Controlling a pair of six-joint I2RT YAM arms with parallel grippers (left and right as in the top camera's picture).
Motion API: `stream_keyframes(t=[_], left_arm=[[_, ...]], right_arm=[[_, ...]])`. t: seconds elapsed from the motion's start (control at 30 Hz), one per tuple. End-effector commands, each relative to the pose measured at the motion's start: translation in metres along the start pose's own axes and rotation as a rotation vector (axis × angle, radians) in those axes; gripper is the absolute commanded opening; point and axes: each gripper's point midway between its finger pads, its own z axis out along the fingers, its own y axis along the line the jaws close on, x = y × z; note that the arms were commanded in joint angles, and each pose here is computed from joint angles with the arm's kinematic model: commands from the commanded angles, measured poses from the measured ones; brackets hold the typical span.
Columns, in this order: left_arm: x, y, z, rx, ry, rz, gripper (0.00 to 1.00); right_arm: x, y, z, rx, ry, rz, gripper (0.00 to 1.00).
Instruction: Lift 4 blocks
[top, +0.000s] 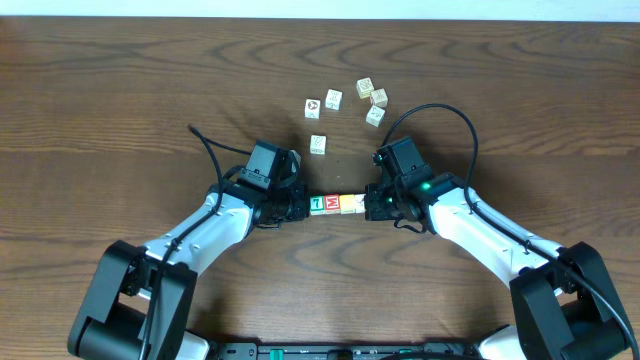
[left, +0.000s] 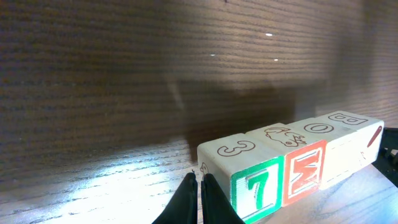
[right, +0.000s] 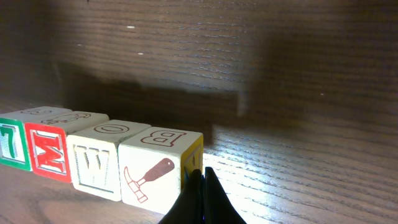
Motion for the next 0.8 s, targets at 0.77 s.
stream_keyframes(t=[0.77], left_arm=[[0.0, -0.068, -0.017, 0.247, 0.036, 0.083, 0.07]], right_arm=[[-0.012, 0.079, -0.032, -0.284, 0.011, -0.106, 0.01]])
